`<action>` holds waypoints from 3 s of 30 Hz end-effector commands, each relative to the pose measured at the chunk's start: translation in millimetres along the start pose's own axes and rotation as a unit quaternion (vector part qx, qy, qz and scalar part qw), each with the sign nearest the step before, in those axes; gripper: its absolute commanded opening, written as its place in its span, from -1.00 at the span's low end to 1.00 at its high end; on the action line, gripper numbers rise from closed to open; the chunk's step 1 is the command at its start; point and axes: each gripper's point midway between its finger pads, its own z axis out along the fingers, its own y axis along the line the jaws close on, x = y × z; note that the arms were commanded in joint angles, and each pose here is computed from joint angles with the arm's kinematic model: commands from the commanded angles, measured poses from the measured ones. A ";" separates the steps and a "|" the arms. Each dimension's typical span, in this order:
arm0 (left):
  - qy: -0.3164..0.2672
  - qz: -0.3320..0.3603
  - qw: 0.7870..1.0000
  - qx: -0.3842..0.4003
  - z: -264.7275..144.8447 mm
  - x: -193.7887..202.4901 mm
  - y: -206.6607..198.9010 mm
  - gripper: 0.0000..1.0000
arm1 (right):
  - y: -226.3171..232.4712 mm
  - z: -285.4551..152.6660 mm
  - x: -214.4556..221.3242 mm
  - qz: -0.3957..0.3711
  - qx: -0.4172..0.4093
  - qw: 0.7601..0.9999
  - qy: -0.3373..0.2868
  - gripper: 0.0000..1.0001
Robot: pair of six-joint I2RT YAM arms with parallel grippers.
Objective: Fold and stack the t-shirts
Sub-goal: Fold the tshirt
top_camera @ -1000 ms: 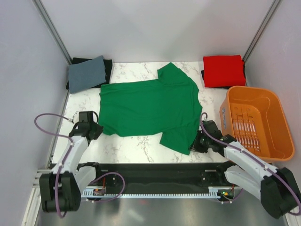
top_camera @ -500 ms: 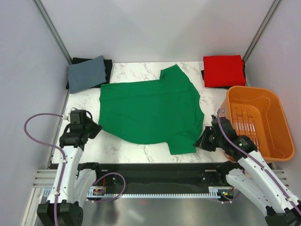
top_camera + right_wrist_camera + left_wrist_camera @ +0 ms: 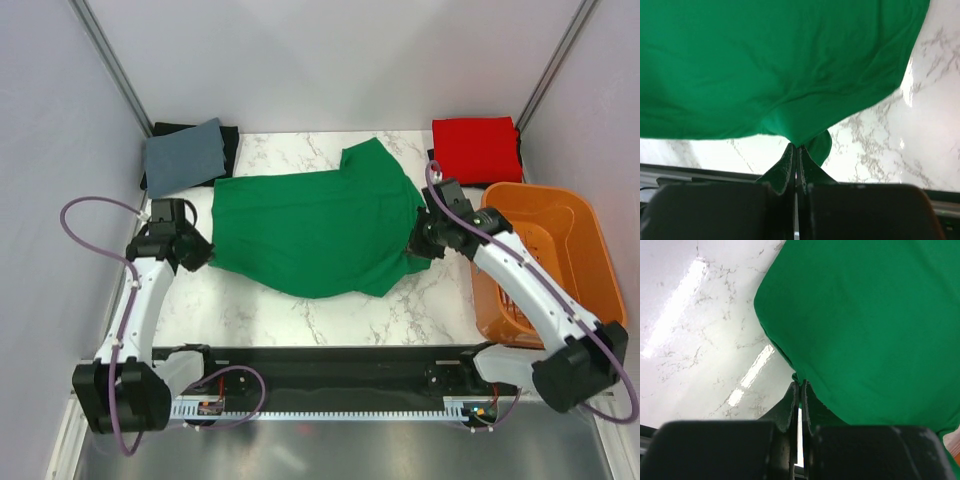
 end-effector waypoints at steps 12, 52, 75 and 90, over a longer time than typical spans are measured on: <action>0.003 0.027 0.999 -0.025 64.8 -64.9 -26.9 -0.96 | 12.4 73.3 -136.2 -0.036 0.040 0.998 -0.041 -1.00; 0.059 -0.072 0.996 0.006 99.7 10.0 33.1 0.51 | -116.6 144.6 -49.0 -0.019 0.140 0.989 0.043 0.40; -0.007 -0.080 0.992 0.093 81.1 -77.6 -37.2 -0.96 | -71.2 123.7 -113.7 -0.014 0.095 0.995 -0.007 -1.00; 0.016 -0.111 0.992 0.059 22.7 9.3 20.9 -0.96 | -109.0 62.2 15.8 0.043 0.080 0.996 0.025 -1.00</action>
